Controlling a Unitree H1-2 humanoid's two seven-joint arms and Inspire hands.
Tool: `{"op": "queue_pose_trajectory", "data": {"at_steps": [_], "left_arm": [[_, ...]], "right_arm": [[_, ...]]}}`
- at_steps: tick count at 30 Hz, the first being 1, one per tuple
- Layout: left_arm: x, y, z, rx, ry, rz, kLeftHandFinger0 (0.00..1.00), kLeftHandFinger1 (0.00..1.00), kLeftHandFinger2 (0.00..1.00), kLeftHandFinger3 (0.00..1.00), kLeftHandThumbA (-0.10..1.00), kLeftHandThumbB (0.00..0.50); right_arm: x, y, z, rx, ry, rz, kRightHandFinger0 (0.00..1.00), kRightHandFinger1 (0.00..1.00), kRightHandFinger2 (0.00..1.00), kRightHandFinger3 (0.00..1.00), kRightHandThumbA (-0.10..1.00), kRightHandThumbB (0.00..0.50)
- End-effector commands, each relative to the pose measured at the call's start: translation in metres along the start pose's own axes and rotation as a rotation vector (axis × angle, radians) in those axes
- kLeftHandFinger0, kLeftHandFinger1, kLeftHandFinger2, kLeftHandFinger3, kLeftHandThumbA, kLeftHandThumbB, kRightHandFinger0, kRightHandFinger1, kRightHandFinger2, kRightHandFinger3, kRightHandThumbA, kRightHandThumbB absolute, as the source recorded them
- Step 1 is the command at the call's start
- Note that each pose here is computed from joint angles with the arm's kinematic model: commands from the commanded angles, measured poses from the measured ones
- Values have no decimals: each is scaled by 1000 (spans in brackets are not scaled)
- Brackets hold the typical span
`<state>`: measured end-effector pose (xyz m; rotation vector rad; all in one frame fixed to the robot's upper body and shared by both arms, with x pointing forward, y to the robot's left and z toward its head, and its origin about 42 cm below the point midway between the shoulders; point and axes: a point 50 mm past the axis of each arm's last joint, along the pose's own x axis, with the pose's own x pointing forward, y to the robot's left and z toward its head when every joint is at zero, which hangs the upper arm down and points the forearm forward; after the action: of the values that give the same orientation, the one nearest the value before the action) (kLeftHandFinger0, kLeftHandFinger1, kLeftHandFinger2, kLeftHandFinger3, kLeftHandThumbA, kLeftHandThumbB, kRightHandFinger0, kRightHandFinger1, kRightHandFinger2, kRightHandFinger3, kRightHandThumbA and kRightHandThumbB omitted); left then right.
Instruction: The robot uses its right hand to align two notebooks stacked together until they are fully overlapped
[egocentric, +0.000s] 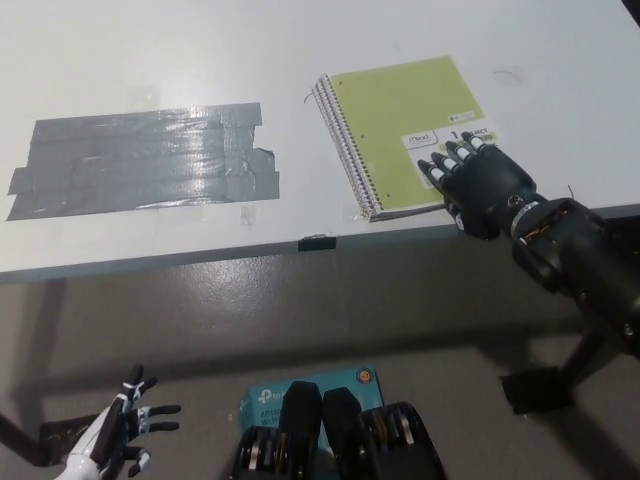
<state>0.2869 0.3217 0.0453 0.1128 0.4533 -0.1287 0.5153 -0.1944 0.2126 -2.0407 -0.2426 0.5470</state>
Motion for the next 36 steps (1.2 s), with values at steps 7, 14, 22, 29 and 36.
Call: {"op": "queue_pose_trajectory", "data": {"at_steps": [7, 14, 22, 29, 36], "left_arm": [[-16, 4, -14, 35, 17, -10, 721, 701, 717, 1000, 1000, 500], [-17, 0, -17, 33, 31, -10, 648, 657, 667, 1000, 1000, 500], [-29, -5, -33, 19, 58, -15, 631, 670, 719, 1000, 1000, 500], [-36, -8, -47, 8, 81, -25, 690, 698, 726, 1000, 1000, 500], [-41, -10, -55, 10, 89, -21, 696, 706, 706, 1000, 1000, 500]], "right_arm": [[-12, -18, -19, 60, 17, 21, 1000, 1000, 1000, 1000, 1000, 484], [-11, -70, -27, 126, 27, -29, 1000, 1000, 1000, 1000, 1000, 500], [-13, -110, -38, 132, 55, -114, 1000, 1000, 1000, 1000, 1000, 500], [-16, -141, -61, 123, 90, -182, 1000, 1000, 1000, 1000, 1000, 500], [-46, -186, -113, 106, 166, -264, 1000, 1000, 1000, 1000, 1000, 500]]}}
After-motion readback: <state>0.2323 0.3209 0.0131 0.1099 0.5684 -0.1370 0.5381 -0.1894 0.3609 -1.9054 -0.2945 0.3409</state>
